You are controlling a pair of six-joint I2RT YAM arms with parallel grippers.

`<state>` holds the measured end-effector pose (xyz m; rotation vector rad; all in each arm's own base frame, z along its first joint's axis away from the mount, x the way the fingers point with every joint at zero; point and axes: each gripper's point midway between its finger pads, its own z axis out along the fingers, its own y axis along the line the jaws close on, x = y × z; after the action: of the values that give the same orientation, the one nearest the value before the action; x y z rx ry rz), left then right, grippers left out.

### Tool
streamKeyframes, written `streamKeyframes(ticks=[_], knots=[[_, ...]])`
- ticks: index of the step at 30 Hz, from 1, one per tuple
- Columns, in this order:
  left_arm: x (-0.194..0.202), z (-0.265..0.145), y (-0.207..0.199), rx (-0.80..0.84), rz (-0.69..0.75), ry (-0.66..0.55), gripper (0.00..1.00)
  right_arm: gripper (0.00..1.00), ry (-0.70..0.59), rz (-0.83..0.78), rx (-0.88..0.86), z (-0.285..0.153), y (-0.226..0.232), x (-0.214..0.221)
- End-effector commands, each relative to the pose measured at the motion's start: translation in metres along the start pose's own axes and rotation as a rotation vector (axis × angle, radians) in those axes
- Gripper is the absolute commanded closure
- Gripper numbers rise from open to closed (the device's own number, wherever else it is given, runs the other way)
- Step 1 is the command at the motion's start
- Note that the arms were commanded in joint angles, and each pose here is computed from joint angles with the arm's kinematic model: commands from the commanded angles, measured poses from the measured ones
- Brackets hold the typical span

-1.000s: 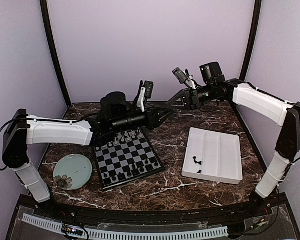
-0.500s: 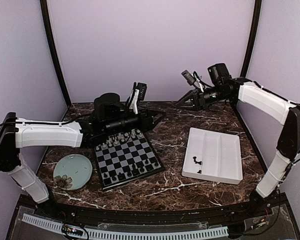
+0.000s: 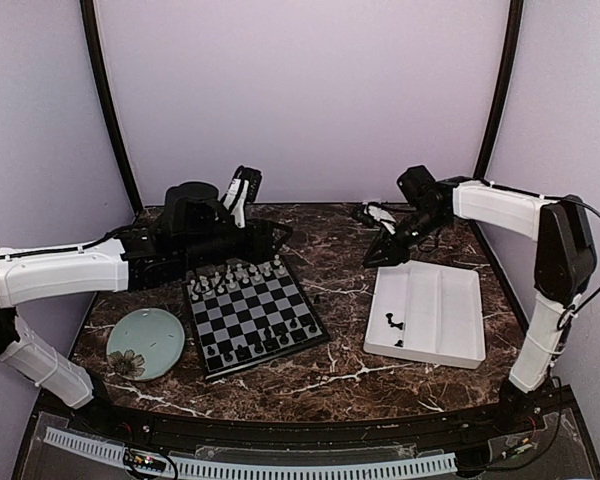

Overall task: Set up the chess pieces on the board
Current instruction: Pick up the pawn from the center of the board.

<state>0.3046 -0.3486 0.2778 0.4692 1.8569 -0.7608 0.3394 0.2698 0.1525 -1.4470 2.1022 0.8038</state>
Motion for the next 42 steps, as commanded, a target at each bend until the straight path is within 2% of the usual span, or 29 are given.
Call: streamKeyframes(ticks=[1, 6, 10, 16, 28, 38, 42], knots=[[0.02, -0.015, 0.032, -0.102, -0.058, 0.093, 0.49, 0.74, 0.108, -0.1, 0.05, 0.031, -0.008, 0.013], [0.016, -0.031, 0.041, -0.128, -0.088, 0.074, 0.49, 0.72, 0.188, -0.167, 0.026, 0.064, -0.006, 0.015], [0.013, -0.045, 0.052, -0.176, -0.097, 0.059, 0.49, 0.66, 0.218, -0.203, 0.05, 0.09, -0.007, 0.004], [0.007, -0.064, 0.063, -0.226, -0.11, 0.024, 0.48, 0.64, 0.243, -0.207, 0.037, 0.123, -0.006, -0.006], [0.012, -0.075, 0.071, -0.246, -0.115, 0.016, 0.47, 0.66, 0.253, -0.21, -0.019, 0.149, 0.002, -0.013], [0.019, -0.075, 0.074, -0.254, -0.116, 0.027, 0.46, 0.66, 0.29, -0.207, -0.045, 0.163, 0.008, -0.002], [0.021, -0.075, 0.075, -0.253, -0.119, 0.026, 0.46, 0.71, 0.3, -0.201, -0.042, 0.165, 0.007, 0.0]])
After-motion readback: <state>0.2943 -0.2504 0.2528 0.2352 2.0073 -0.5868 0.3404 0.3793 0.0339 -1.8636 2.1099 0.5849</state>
